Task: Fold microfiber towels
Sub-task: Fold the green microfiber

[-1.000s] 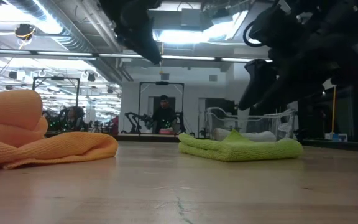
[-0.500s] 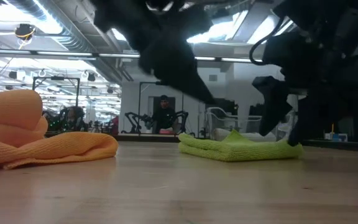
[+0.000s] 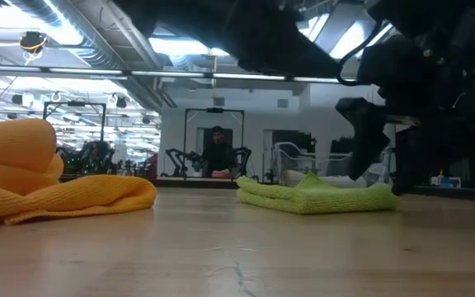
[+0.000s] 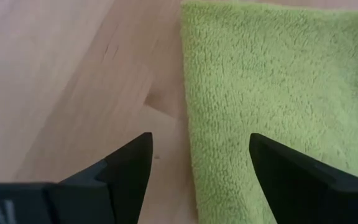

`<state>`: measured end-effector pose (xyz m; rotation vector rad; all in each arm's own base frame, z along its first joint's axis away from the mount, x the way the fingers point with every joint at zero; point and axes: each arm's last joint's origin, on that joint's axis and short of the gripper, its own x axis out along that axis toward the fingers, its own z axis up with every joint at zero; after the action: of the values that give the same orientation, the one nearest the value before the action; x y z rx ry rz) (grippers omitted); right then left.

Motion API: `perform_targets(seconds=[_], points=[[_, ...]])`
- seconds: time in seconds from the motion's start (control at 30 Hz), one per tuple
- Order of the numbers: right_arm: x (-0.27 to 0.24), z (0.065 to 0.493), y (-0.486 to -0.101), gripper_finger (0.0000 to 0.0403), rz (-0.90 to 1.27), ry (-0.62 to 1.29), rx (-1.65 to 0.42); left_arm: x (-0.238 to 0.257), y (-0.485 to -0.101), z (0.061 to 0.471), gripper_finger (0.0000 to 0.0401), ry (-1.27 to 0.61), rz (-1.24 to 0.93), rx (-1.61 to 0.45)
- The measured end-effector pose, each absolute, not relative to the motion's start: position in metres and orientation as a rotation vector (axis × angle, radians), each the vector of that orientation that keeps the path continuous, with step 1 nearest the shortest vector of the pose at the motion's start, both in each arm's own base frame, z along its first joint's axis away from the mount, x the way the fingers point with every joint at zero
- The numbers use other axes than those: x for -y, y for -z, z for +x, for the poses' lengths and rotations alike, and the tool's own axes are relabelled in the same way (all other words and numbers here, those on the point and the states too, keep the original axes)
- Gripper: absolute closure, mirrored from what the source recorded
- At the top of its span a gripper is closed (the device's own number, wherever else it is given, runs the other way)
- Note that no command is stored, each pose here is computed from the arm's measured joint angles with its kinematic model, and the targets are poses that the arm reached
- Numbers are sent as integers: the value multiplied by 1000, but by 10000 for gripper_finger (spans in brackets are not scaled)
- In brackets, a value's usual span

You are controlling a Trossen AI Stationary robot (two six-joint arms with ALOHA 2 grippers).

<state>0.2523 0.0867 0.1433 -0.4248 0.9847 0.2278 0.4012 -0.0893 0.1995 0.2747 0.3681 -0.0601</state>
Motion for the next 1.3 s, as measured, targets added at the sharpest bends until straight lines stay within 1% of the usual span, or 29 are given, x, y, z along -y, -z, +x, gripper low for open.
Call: perform_targets(seconds=[0.17, 0.4, 0.5, 0.6, 0.7, 0.8, 0.9, 0.97, 1.17, 1.3], points=[[-86, 252, -143, 133, -428, -224, -991, 93, -201, 400, 293, -42, 215, -359], [-84, 251, -143, 134, -443, -155, -1000, 90, -200, 400, 238, -103, 195, -363], [-83, 251, -143, 134, -466, -114, -996, 87, -200, 401, 226, -123, 192, -364], [-82, 251, -143, 134, -479, -90, -994, 88, -200, 400, 226, -119, 140, -361], [-82, 251, -143, 134, -474, -103, -1002, 94, -200, 400, 227, -61, 116, -363], [-83, 249, -142, 134, -458, -142, -1022, 109, -198, 396, 227, -32, 172, -363], [-83, 248, -141, 134, -452, -159, -1038, 130, -183, 394, 227, -17, 276, -404], [-83, 248, -141, 134, -451, -160, -1037, 139, -175, 397, 227, -2, 300, -416], [-83, 249, -142, 134, -448, -160, -1026, 143, -150, 409, 225, -27, 234, -461], [-84, 249, -142, 134, -448, -160, -1026, 140, -150, 413, 227, -44, 211, -455]])
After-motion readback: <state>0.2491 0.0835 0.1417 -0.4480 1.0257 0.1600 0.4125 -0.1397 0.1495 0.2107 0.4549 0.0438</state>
